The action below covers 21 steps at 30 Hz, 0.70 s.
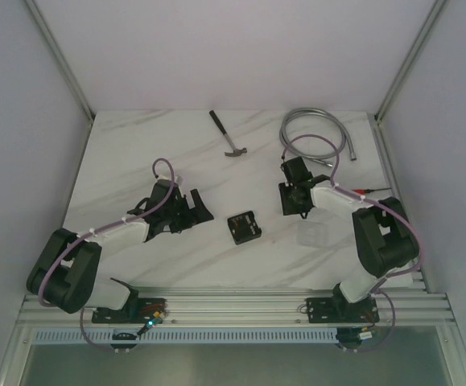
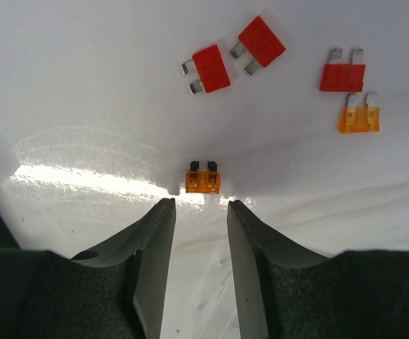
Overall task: Snap on the fuse box
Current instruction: Pick up the fuse from the center of the board.
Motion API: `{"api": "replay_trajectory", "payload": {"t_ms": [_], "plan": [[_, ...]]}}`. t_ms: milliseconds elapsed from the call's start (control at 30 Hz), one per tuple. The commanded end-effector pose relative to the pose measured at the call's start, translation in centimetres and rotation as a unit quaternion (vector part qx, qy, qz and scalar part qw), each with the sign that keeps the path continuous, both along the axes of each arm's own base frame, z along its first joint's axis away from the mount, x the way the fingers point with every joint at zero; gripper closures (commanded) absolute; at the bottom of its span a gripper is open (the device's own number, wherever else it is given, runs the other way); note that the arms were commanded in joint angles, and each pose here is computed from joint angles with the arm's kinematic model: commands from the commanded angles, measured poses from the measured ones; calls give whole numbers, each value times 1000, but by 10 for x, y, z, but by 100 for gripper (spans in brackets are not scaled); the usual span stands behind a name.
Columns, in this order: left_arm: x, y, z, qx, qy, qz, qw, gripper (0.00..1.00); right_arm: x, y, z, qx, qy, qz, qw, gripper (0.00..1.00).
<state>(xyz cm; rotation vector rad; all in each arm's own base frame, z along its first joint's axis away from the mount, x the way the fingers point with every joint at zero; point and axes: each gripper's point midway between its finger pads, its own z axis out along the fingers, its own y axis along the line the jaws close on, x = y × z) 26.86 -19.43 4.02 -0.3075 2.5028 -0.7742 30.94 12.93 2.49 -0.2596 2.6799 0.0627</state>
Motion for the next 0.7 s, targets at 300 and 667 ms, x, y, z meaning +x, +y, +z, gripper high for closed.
{"api": "replay_trajectory", "payload": {"t_ms": [300,667], "plan": [[1,-4,8,-6,-3,-5,1000,0,7,0,-2,-27,39,8,999,57],[1,-3,8,-4,-4,-5,1000,0,0,-3,-12,-35,68,-5,997,63]]}}
